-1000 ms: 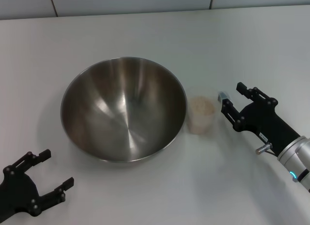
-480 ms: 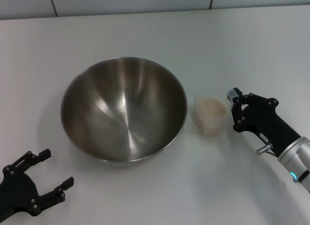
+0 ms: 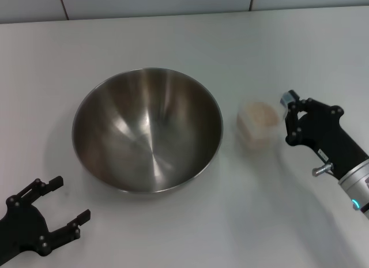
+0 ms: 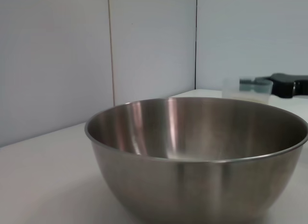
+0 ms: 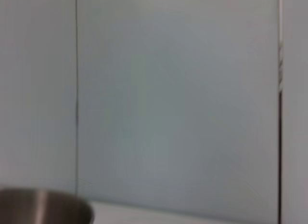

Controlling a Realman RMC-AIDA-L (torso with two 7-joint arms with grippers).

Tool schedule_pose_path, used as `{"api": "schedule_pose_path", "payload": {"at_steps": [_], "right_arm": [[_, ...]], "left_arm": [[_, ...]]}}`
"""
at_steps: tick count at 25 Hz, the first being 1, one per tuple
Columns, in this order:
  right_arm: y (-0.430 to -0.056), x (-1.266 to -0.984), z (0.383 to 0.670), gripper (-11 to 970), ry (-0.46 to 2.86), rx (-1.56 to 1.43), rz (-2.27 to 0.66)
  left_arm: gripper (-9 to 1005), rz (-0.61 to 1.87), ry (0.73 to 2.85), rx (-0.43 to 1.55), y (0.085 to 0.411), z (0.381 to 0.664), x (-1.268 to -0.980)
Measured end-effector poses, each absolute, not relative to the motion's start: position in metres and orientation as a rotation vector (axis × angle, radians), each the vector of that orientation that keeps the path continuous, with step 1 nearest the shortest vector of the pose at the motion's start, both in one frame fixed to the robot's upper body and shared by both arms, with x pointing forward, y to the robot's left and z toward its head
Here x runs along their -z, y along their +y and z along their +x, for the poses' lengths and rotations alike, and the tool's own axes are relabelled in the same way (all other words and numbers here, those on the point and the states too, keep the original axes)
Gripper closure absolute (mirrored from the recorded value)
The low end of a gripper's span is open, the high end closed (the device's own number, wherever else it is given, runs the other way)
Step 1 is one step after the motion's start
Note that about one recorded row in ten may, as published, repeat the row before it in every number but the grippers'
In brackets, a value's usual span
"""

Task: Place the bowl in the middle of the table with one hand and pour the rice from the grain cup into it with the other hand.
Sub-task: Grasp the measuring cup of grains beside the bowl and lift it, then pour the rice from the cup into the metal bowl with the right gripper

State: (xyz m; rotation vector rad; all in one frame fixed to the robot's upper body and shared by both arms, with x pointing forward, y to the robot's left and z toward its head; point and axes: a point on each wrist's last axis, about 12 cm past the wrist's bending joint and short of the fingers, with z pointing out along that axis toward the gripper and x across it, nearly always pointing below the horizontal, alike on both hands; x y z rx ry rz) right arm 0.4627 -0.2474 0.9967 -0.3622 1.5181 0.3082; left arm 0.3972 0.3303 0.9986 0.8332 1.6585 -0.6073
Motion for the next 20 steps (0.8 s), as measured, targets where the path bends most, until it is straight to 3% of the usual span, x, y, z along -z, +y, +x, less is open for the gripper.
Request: {"api": "schedule_pose_path", "payload": {"at_steps": [11, 20], "right_arm": [[-0.218, -1.037, 0.488, 942, 1.200, -0.146, -0.481], [-0.167, -1.052, 0.491, 942, 0.908, 0.300, -0.870]], "left_arm": [[134, 0.832, 1.645, 0.610, 0.328, 0.399, -1.000], [134, 0.827, 1.634, 0.619, 0.325, 0.401, -1.001]]}}
